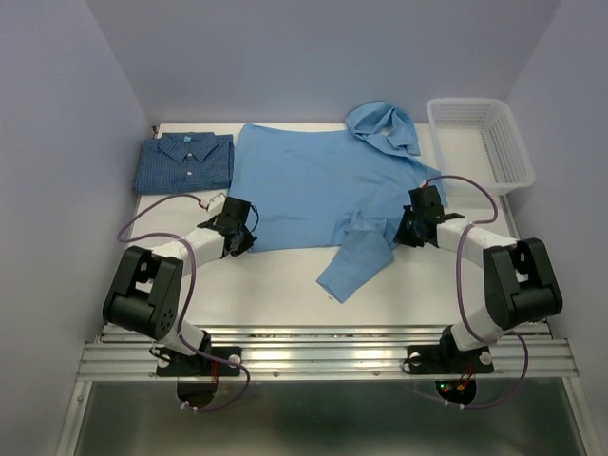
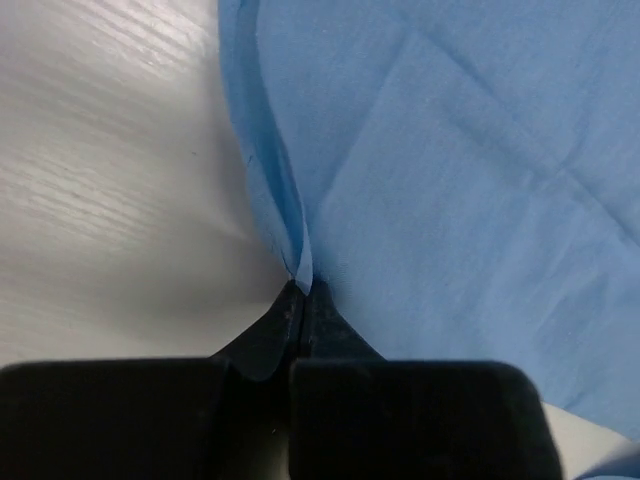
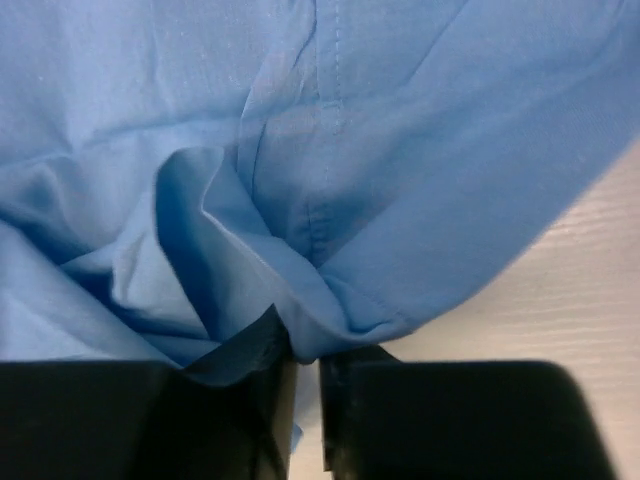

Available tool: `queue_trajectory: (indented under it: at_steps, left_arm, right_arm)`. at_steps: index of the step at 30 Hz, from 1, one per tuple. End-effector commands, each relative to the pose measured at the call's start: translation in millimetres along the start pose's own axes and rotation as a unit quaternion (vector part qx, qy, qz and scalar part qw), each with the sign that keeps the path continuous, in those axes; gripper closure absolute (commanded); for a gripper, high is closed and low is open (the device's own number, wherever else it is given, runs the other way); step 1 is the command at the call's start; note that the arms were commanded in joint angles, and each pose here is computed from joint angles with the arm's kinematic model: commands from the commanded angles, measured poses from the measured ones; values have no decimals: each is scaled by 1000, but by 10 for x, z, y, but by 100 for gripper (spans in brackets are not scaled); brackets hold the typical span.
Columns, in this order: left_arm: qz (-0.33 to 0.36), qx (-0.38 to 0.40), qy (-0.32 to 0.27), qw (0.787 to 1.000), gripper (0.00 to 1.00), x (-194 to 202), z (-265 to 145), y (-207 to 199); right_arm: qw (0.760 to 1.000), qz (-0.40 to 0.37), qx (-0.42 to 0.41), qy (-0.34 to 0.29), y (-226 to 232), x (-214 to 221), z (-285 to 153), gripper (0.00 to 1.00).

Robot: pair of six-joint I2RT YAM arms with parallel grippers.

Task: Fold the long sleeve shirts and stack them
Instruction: Fold the shirt

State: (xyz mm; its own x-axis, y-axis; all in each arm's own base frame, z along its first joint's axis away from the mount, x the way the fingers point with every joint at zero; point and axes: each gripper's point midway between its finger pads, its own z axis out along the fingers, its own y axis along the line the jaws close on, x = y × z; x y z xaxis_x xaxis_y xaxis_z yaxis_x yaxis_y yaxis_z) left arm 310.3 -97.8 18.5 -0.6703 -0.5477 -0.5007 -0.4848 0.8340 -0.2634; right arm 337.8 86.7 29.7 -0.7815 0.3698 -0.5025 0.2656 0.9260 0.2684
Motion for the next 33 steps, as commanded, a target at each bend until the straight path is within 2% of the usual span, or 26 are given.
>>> queue_trajectory:
  at_steps: [1,3,6,8,9,14,20,24,27,33]
  left_arm:
    - [20,1,34,999,100,142,40,19]
    - [21,3,38,999,100,153,-59,47]
    - [11,-33,10,999,100,42,-263,240]
    - [3,-43,-4,999,100,-17,-444,352]
    - [-3,-46,-13,999,100,-48,-494,391]
    - [-17,18,-24,999,100,-144,-805,250]
    - [5,38,-34,999,100,-373,-875,22]
    - [21,29,-31,999,100,-540,-703,-191]
    - [23,25,-31,999,100,-691,-582,-344]
    - [24,7,-23,999,100,-1016,-298,-495]
  right_arm:
    - [999,12,-21,-36,46,-100,-143,89]
    - [1000,12,-18,-21,-19,39,-200,91]
    - [1000,11,10,12,-223,314,-415,92]
    - [1000,10,10,2,-278,350,-593,92]
    - [999,8,32,17,-399,471,-659,92]
    - [998,13,58,3,-535,477,-966,91]
    - [998,14,48,-31,-376,136,-1126,91]
    - [996,14,50,-71,-265,-204,-1103,90]
    - [994,17,38,-104,-126,-473,-1016,89]
    - [993,10,37,-108,28,-762,-709,87]
